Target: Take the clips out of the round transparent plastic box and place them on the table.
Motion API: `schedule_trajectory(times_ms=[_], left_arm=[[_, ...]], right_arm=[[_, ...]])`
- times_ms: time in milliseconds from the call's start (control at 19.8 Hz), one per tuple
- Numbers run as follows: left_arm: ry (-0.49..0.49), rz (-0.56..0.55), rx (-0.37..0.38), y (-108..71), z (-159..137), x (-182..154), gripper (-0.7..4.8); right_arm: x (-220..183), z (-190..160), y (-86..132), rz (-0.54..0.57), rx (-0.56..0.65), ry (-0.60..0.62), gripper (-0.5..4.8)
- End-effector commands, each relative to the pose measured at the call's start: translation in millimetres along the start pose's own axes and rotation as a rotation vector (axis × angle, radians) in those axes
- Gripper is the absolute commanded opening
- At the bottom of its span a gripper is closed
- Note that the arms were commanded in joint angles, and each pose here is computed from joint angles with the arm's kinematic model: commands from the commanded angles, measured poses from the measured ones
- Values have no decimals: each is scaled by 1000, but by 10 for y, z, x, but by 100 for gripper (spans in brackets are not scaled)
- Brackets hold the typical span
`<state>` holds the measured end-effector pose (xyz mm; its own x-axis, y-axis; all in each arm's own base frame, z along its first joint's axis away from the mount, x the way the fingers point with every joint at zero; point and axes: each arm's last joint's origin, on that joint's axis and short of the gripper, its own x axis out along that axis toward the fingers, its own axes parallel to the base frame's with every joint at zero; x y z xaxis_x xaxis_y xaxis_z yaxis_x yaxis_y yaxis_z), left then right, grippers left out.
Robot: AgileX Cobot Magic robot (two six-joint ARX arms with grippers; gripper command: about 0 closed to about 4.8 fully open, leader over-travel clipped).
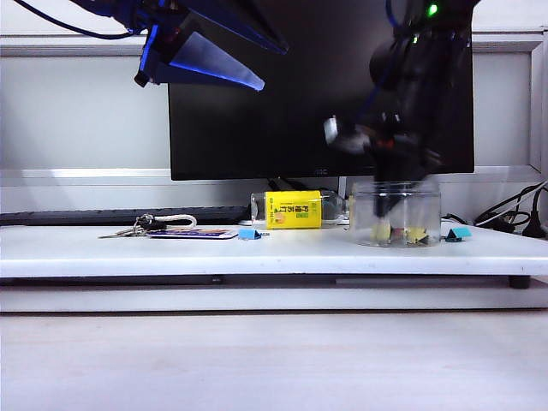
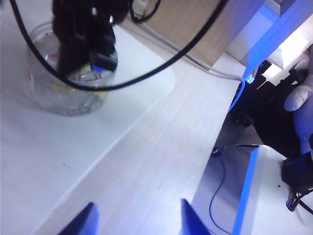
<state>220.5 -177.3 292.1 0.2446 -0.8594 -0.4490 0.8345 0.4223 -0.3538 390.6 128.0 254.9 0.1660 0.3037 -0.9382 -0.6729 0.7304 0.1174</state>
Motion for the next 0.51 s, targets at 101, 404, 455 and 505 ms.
schedule_trajectory(times_ms=[101,404,455,505], left_arm=[[-12,4,15,-7,21,-8,228],[7,5,25,-5,0,-7,228],[12,5,31,-4,-6,-7,228],[16,13,36,-2,-11,-7,228]], right_arm=[[12,3,-2,-5,4,1,-5],[-280,82,45,-7,22,-5,-5],[-404,119,64,-11,21,-19,-5],[-478,140,80,-7,18,-31,-5]])
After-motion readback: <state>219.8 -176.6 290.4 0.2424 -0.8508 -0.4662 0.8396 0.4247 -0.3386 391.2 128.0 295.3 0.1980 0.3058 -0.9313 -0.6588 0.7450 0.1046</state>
